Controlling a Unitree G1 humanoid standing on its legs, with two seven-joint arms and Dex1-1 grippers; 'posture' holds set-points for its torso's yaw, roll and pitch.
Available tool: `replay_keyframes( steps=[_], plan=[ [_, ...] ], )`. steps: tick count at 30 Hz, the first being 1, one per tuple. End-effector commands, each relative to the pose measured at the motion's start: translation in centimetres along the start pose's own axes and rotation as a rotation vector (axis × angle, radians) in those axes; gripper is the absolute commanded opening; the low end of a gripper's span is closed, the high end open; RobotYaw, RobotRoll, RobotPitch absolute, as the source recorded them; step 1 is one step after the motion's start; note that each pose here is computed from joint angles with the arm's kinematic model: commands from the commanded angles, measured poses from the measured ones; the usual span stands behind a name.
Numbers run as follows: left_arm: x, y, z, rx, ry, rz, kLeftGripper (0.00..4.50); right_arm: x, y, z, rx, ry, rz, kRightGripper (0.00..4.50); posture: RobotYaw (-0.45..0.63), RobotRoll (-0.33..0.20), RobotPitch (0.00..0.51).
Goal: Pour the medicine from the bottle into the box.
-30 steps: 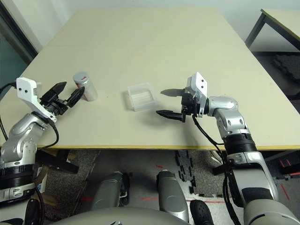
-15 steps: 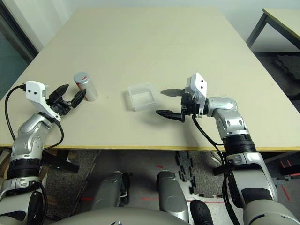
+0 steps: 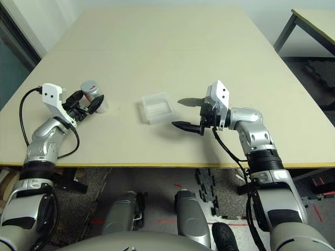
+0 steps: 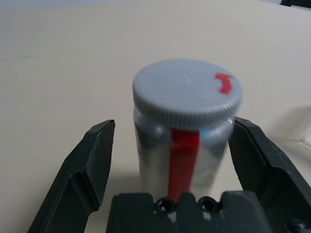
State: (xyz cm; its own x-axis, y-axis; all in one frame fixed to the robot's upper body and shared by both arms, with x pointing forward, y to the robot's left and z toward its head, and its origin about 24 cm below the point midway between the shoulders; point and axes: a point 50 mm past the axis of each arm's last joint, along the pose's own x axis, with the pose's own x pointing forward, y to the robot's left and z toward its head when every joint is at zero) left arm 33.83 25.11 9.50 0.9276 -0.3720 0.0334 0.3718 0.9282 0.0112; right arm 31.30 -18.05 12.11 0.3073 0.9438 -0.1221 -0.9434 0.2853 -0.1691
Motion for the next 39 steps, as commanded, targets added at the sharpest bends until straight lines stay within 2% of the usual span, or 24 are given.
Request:
replay_keyframes(
  steps=[1, 13, 23, 34, 36, 39],
  plan=[
    [0.5, -0.2, -0.6, 0.012, 0.022, -0.018, 4.48, 0.3, 0.0, 0.3, -0.025, 0.004, 0.008, 4.50, -0.25, 0.000, 0.090],
    [1.5, -0.2, -1.4, 0.017, 0.035, -0.033, 4.48, -0.1, 0.2, 0.3, -0.026, 0.003, -0.012, 4.50, -0.28, 0.000, 0.082],
    [2.6, -0.5, -0.9, 0.028, 0.017, -0.043, 4.48, -0.4, 0.4, 0.2, -0.021, 0.008, -0.025, 4.50, -0.30, 0.000, 0.076],
    [2.8, -0.7, -1.2, 0.024, 0.029, -0.048, 4.48, -0.6, 0.4, 0.3, -0.023, 0.013, -0.033, 4.50, -0.30, 0.000, 0.061],
    [2.8, -0.7, -1.2, 0.025, 0.029, -0.045, 4.11, -0.7, 0.4, 0.3, -0.024, 0.014, -0.034, 4.50, -0.30, 0.000, 0.061],
    [2.7, -0.5, -1.2, 0.024, 0.028, -0.037, 3.14, -0.7, 0.3, 0.3, -0.026, 0.016, -0.034, 4.50, -0.29, 0.000, 0.060]
  ],
)
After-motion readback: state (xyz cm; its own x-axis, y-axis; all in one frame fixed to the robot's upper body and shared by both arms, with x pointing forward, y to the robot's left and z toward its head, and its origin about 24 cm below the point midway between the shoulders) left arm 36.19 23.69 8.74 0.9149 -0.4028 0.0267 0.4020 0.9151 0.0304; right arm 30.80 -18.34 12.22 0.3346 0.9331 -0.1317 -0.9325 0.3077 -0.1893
